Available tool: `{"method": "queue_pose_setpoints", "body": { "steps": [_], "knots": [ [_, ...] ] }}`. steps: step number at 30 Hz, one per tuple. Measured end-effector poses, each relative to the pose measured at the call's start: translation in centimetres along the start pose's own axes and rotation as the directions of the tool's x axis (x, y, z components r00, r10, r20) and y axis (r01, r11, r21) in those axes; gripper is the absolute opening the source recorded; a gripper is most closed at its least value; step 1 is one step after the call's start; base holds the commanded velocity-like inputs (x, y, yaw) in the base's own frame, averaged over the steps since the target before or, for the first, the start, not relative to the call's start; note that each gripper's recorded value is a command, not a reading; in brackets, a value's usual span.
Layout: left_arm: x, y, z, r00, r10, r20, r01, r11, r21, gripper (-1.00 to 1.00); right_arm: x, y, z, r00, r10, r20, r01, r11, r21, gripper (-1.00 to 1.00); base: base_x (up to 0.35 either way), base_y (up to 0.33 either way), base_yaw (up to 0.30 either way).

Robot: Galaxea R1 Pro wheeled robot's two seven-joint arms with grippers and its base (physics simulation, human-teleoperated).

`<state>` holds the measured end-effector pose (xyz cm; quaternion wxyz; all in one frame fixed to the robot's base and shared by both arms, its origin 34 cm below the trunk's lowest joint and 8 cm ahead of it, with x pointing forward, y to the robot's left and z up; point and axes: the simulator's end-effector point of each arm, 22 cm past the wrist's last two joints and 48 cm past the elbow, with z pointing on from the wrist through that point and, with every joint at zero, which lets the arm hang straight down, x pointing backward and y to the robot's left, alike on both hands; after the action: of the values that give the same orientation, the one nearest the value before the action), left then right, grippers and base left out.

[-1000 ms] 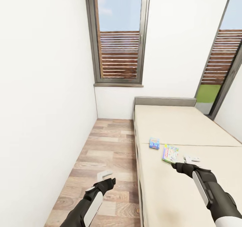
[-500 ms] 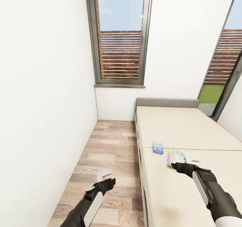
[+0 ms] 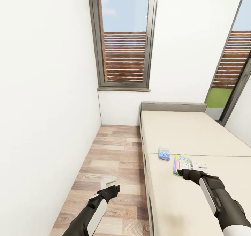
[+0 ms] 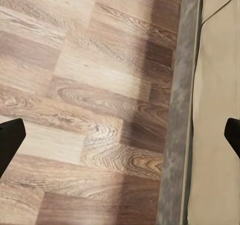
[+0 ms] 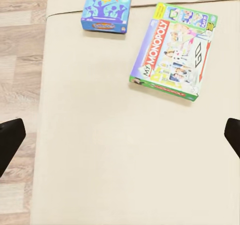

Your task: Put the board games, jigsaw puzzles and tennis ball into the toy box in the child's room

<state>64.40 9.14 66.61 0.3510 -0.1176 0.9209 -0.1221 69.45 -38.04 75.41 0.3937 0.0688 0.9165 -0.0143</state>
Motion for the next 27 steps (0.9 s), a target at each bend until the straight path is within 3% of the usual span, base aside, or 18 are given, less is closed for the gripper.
{"method": "queue_pose_setpoints", "body": {
  "steps": [11, 27],
  "knots": [
    [0.0, 0.0, 0.0, 1.0, 0.0, 0.0, 0.0, 1.0, 0.0, 1.0, -0.01, 0.0, 0.0, 1.0, 0.0, 0.0, 0.0, 1.0, 0.0, 1.0, 0.001, 0.001, -0.142],
    [-0.07, 0.06, 0.02, 1.0, -0.005, 0.0, 0.005, 1.0, 0.004, 1.0, 0.0, 0.0, 0.01, 1.0, 0.0, 0.0, 0.0, 1.0, 0.0, 1.0, 0.0, 0.047, -0.019]
  ]
}}
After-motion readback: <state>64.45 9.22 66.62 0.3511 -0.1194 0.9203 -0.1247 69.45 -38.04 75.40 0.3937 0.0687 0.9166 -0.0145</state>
